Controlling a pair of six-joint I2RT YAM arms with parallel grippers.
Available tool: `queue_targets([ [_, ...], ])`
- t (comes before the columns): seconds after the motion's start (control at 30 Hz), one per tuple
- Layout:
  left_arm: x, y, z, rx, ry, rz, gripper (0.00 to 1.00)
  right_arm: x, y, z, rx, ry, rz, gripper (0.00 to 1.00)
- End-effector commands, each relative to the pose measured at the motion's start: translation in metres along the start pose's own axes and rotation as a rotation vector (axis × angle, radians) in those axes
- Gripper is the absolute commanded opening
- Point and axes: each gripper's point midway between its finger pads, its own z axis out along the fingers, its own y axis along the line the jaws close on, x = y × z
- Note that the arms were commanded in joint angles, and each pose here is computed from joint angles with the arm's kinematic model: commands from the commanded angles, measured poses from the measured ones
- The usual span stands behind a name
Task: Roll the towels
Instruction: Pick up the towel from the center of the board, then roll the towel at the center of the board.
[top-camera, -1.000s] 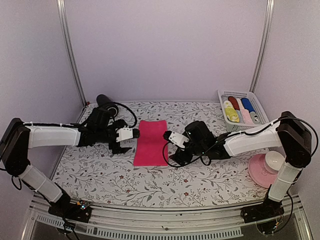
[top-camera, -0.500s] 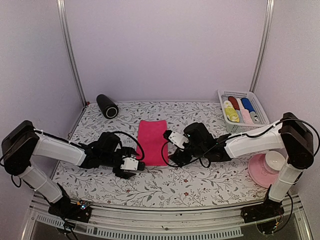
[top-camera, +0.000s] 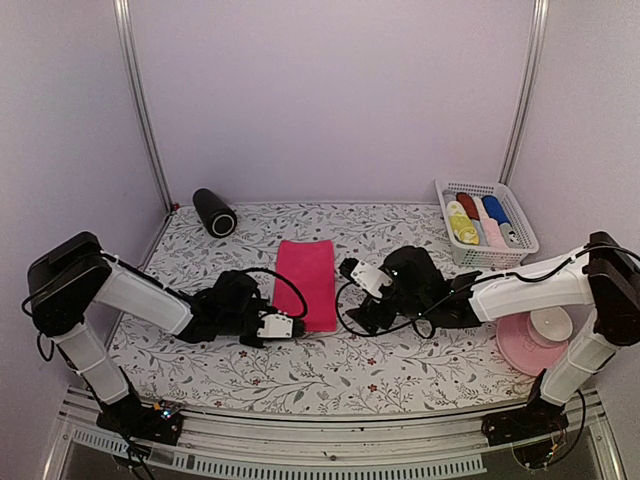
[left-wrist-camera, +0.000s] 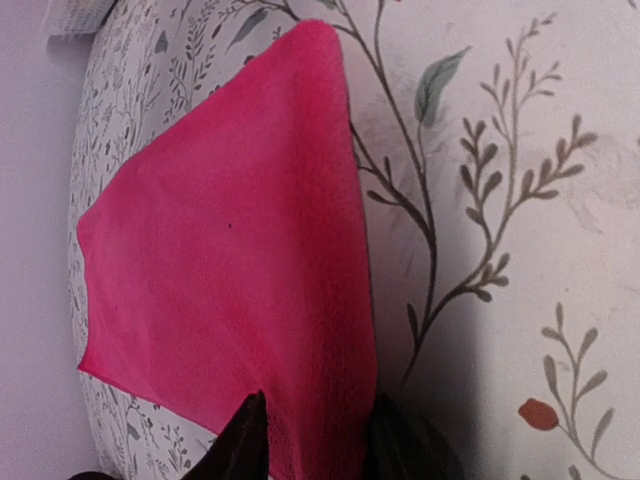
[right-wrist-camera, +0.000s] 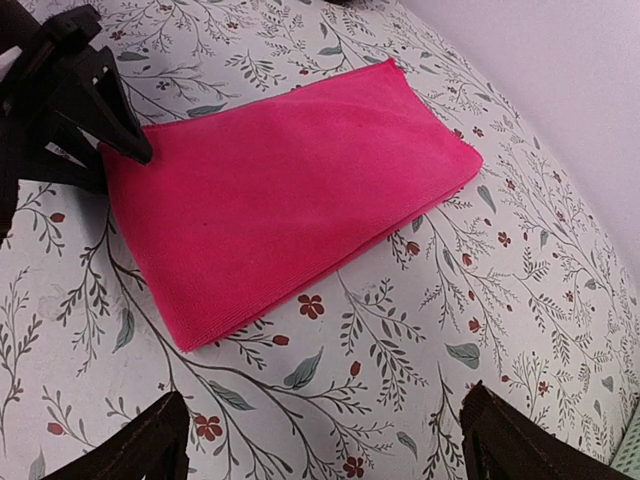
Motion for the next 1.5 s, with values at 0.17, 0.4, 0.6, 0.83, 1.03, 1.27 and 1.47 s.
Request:
queue_targets([
  [0.17,0.011,-0.043,0.002,0.247,0.085,-0.059,0.00,-0.014,0.023,-0.007,-0.090,-0.144,-0.121,0.92],
  [0.4,-0.002,-0.053,-0.015,0.441,0.011,-0.155,0.00,-0.006,0.068,0.010,-0.251,-0.149,-0.245,0.75],
  [0.6,-0.008,-0.054,-0.022,0.515,-0.033,-0.208,0.00,0.007,0.101,0.032,-0.254,-0.102,-0.395,0.76],
  [0.83,-0.010,-0.053,-0.028,0.558,-0.063,-0.242,0.00,0.021,0.106,0.054,-0.179,-0.050,-0.453,0.73],
  [1.03,-0.008,-0.052,-0.029,0.573,-0.069,-0.258,0.00,0.031,0.113,0.064,-0.184,-0.016,-0.477,0.46],
  [1.27,-0.005,-0.049,-0.033,0.564,-0.064,-0.263,0.02,0.032,0.127,0.059,-0.287,0.015,-0.457,0.03],
  [1.47,-0.004,-0.044,-0.041,0.538,-0.065,-0.264,0.08,0.026,0.141,0.045,-0.405,0.044,-0.391,0.03],
])
